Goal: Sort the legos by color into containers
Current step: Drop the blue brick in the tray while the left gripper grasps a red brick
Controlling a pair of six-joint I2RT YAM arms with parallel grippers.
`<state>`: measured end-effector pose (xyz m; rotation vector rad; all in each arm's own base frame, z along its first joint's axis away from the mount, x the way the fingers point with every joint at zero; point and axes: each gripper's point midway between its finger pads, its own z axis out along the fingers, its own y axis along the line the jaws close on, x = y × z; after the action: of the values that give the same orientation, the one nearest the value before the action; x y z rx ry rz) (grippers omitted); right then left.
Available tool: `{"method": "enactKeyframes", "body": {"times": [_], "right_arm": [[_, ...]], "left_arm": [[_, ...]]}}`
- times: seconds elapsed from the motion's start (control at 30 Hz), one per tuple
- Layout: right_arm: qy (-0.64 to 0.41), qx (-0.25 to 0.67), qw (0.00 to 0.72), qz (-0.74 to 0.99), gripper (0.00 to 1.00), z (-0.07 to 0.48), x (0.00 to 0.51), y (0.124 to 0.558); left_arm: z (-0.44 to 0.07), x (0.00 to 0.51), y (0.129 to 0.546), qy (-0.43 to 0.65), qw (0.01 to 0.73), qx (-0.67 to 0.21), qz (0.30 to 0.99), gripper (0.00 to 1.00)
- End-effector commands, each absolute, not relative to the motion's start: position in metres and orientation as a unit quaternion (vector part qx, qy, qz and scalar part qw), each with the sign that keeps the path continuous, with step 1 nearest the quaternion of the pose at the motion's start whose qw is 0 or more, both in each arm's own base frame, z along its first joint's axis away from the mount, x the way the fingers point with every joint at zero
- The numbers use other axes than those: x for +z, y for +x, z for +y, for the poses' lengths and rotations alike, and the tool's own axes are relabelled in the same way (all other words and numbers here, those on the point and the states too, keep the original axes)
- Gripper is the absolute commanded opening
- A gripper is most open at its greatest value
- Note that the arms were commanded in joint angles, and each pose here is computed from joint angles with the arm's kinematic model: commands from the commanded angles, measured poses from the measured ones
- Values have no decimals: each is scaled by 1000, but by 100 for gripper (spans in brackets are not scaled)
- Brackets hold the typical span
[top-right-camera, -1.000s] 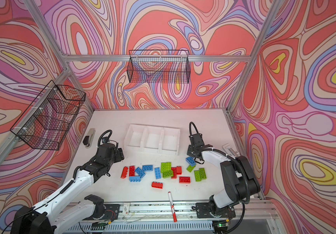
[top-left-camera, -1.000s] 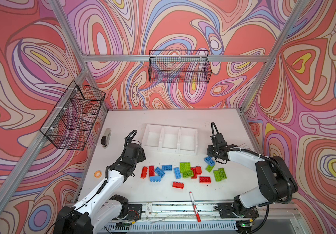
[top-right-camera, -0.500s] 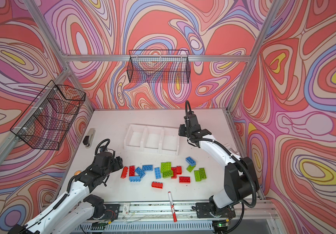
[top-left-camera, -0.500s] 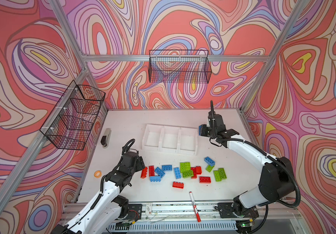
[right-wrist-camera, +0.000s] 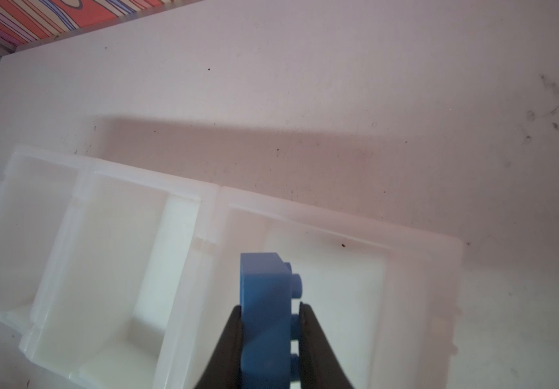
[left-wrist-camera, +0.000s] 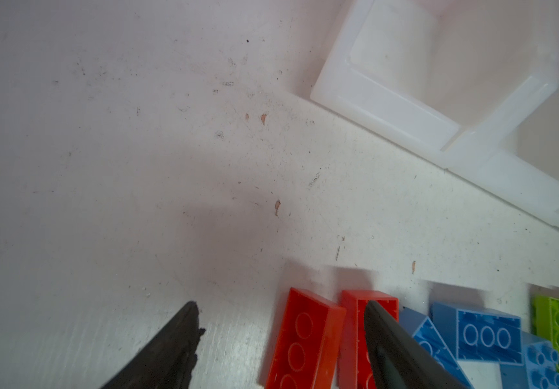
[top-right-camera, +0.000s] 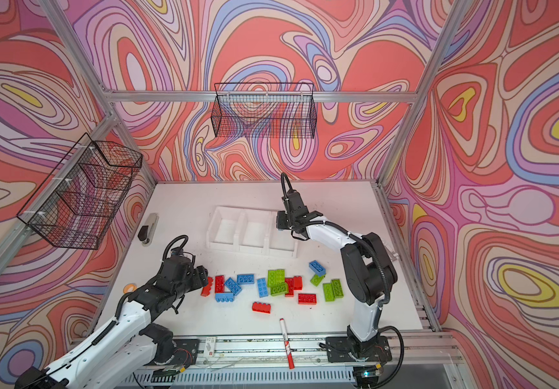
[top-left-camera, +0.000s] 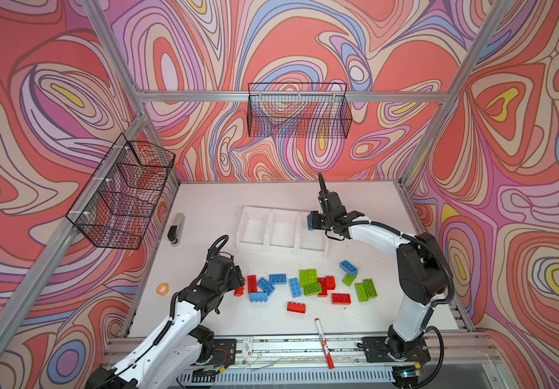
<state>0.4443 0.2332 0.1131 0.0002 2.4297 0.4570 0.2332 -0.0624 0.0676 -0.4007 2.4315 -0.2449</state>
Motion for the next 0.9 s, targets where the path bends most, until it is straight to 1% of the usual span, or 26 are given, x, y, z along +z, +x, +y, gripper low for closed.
{"method": "enactKeyframes", "body": {"times": [0.0,0.1,0.2,0.23,0.37,0.57,0.73,0.87], "right_arm": [[5,199,338,920,21,247,124,451],[9,198,341,919,38,246,125,452],[9,193,353,916,47,243,133,453],[8,190,357,915,49,241,137,453],[8,176,375,910,50,233,149,453],[22,167,410,896,49,214,176,453],[33,162,420,892,48,200,181,451],[35,157,419,894,48,194,178,449]], "left_arm": [[-66,62,231,-153,312,-99,932,79],[-70,59,231,-153,304,-104,934,79],[-72,56,231,-153,296,-103,937,79],[-72,55,231,-153,294,-102,938,79],[-75,52,229,-151,287,-101,940,78],[-78,47,225,-144,274,-94,946,74],[-76,38,222,-149,258,-77,952,66],[-74,33,221,-153,245,-66,955,55]]}}
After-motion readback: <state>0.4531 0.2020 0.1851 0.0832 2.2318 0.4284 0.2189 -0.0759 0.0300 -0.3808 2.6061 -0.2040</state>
